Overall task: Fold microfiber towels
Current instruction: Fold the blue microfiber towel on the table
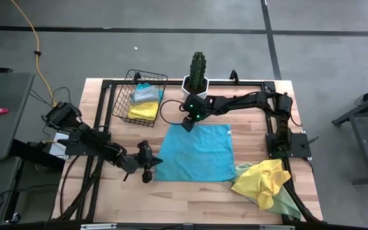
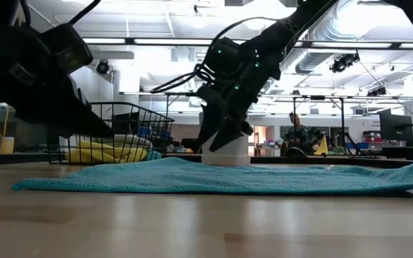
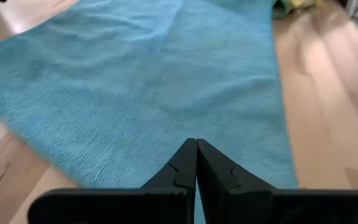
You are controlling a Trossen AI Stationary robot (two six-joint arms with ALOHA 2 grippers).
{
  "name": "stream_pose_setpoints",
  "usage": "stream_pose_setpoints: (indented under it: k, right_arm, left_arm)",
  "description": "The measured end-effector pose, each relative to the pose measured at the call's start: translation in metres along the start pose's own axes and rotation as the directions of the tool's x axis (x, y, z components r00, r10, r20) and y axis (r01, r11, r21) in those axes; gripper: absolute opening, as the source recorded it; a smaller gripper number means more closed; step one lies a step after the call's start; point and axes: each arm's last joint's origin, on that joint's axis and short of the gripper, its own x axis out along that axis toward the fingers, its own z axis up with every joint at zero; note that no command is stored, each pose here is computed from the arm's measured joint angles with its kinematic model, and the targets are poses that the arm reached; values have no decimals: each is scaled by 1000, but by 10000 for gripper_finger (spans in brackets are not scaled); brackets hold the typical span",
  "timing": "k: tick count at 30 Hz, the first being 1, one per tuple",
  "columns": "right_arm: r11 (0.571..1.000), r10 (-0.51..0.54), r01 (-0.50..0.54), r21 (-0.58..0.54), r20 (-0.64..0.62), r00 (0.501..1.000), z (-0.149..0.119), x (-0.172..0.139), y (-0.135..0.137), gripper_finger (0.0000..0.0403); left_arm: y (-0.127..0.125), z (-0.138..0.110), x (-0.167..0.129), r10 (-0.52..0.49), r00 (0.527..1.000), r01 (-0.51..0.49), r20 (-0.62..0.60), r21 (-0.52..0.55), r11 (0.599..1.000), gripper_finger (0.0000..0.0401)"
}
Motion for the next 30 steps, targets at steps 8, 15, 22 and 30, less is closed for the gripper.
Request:
stream_pose_setpoints:
  k: [8,15,22,30]
  right_arm:
    - [999,22,-24,46,43,999,5,5,-7,232]
    - [989,135,-138,46,71,988,0,37,-4,232]
    - [985,162,-170,40,145,976,4,45,-3,232]
    - [977,198,-206,50,134,971,-1,49,9,232]
  left_arm:
    - [-2,1,0,-51,999,51,1,10,999,0]
    - [-4,-10,9,-68,998,68,-19,21,997,0]
    - [0,-30,19,-38,995,38,-92,-7,999,0]
    - [-5,-30,27,-24,996,24,-88,7,1000,0]
